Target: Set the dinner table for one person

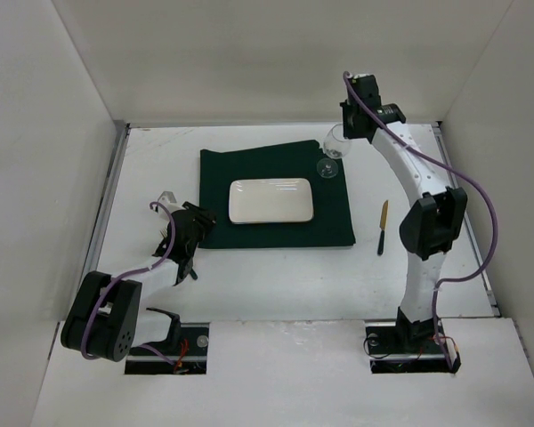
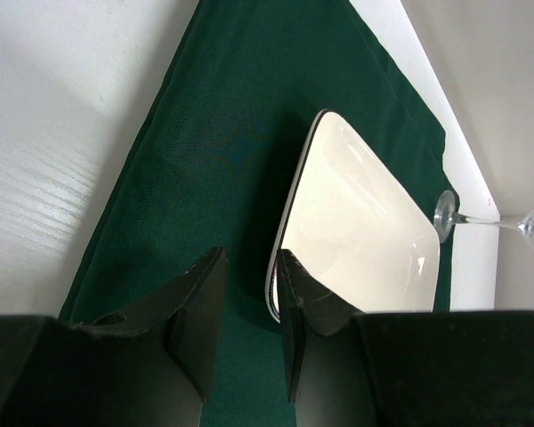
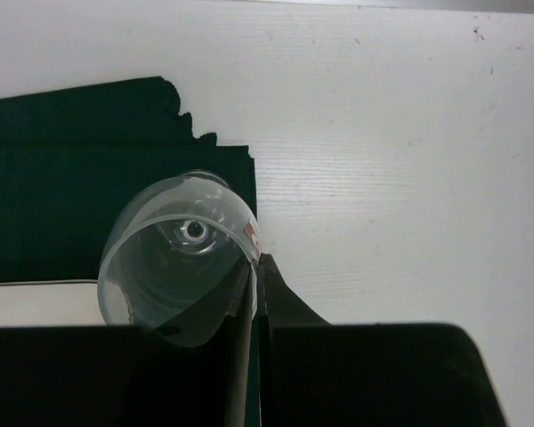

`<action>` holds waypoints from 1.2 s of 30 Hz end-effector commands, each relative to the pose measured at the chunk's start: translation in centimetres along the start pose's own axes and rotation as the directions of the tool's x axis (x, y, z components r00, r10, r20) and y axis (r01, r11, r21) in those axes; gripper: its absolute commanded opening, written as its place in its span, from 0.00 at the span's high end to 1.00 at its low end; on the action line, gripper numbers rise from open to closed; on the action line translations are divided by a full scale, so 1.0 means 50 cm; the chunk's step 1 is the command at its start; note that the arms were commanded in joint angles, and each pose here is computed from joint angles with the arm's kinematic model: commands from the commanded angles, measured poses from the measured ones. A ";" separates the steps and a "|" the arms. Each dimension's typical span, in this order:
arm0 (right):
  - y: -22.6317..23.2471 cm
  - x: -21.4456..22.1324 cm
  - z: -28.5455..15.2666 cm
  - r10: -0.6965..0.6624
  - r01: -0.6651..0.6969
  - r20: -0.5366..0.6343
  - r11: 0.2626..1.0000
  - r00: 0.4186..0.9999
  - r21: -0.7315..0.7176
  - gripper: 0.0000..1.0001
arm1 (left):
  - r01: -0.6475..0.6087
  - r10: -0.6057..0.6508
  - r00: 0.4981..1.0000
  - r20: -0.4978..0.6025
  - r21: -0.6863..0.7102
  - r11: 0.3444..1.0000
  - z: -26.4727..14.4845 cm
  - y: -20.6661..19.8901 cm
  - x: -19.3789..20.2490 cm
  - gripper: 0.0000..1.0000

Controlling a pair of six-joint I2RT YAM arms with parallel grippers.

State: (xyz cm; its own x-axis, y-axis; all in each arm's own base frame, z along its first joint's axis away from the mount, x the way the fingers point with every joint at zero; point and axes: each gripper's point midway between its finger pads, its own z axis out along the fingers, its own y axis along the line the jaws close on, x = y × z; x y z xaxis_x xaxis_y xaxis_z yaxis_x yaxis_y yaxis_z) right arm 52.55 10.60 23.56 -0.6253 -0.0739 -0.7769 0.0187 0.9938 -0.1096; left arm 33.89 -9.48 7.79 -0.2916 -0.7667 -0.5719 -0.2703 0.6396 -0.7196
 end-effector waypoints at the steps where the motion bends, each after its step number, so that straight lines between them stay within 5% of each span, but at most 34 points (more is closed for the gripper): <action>1: 0.005 -0.054 -0.020 0.007 -0.007 0.077 1.000 0.997 0.003 0.90 | 0.018 -0.020 0.999 0.039 0.050 0.999 0.002 -0.026 -0.022 0.73; 8: 0.018 -0.038 -0.001 -0.003 0.003 0.055 1.000 0.998 0.000 0.89 | 0.018 -0.020 0.999 0.038 0.046 0.999 0.003 -0.024 -0.022 0.73; 18: 0.044 -0.054 -0.015 -0.001 0.002 0.093 1.000 0.996 -0.006 0.68 | 0.018 -0.020 0.999 0.038 0.043 0.999 0.004 -0.022 -0.022 0.73; 36: 0.019 -0.110 -0.113 0.058 -0.057 0.212 0.998 0.976 -0.011 0.51 | 0.018 -0.019 0.999 0.033 0.047 0.999 0.003 -0.025 -0.018 0.73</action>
State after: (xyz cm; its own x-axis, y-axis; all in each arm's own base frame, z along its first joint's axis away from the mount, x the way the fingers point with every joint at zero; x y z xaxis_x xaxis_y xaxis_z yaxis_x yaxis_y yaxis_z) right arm 52.17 12.63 25.81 -0.5652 -0.0814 -0.8209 0.0143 0.9940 -0.1084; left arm 33.96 -9.29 7.78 -0.2874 -0.7687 -0.5715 -0.2744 0.6377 -0.7198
